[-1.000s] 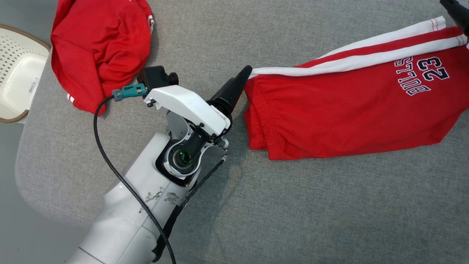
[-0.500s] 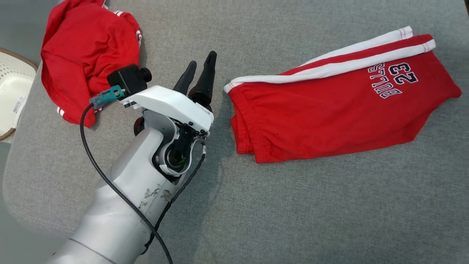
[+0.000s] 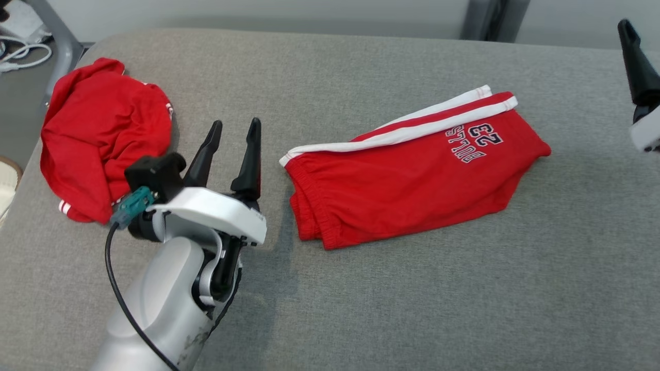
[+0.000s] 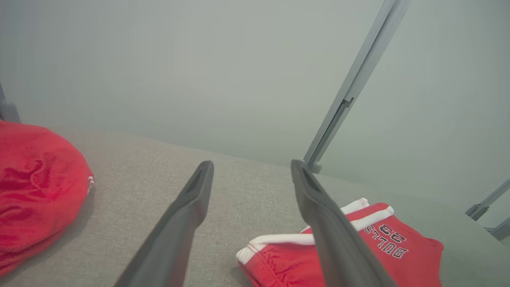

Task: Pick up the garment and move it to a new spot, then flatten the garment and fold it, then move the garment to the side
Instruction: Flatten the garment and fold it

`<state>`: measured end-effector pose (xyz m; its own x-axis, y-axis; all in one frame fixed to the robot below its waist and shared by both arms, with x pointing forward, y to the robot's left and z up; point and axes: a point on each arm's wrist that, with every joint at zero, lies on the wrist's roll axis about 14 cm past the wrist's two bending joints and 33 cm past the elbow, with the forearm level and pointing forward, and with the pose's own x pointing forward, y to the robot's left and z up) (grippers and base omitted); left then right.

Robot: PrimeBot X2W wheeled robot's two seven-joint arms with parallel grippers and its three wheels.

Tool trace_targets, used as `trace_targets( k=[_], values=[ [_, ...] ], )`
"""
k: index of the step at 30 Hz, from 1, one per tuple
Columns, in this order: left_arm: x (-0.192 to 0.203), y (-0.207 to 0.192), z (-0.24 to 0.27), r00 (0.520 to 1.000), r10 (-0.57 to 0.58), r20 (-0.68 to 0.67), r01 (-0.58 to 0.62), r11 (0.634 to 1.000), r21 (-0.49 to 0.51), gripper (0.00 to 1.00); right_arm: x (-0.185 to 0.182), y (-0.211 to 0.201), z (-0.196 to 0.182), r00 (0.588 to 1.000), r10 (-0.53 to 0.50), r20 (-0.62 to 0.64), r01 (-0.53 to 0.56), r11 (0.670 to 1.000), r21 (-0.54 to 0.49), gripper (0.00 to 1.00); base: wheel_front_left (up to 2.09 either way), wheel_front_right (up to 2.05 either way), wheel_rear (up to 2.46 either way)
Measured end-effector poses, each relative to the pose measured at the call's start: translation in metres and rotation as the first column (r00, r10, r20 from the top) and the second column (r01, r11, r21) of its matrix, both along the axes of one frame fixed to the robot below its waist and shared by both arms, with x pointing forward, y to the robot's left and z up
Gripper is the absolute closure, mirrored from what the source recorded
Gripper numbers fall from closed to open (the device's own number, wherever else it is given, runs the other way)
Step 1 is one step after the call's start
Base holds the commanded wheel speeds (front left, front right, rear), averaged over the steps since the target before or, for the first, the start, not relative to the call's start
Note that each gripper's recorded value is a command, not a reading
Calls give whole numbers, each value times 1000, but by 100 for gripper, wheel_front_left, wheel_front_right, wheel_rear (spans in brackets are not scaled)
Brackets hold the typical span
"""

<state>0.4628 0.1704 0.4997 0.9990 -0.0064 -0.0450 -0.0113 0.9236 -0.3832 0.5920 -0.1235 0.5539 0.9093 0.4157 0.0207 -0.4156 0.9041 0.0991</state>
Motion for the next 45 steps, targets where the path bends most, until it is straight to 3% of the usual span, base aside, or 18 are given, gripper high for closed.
trace_targets(
  k=[6, 11, 24, 45],
  values=[
    [-26, -4, 6, 999, 1, 51, -6, 996, 85, 0, -45, -18, 8, 996, -33, 86, 37, 998, -41, 0, 0, 0, 0],
    [-47, -2, 3, 998, 9, 63, -18, 991, 131, 0, -86, -26, 0, 991, -85, 105, 86, 996, -8, 0, 0, 0, 0],
    [-92, -2, -11, 999, 12, 53, -23, 978, 210, 0, -153, -43, -43, 974, -228, 11, 227, 971, 78, 0, 0, 0, 0],
    [-108, 4, -19, 999, 18, 40, -27, 972, 232, 0, -174, -29, -81, 970, -226, -93, 233, 970, 72, 0, 0, 0, 0]
  ],
)
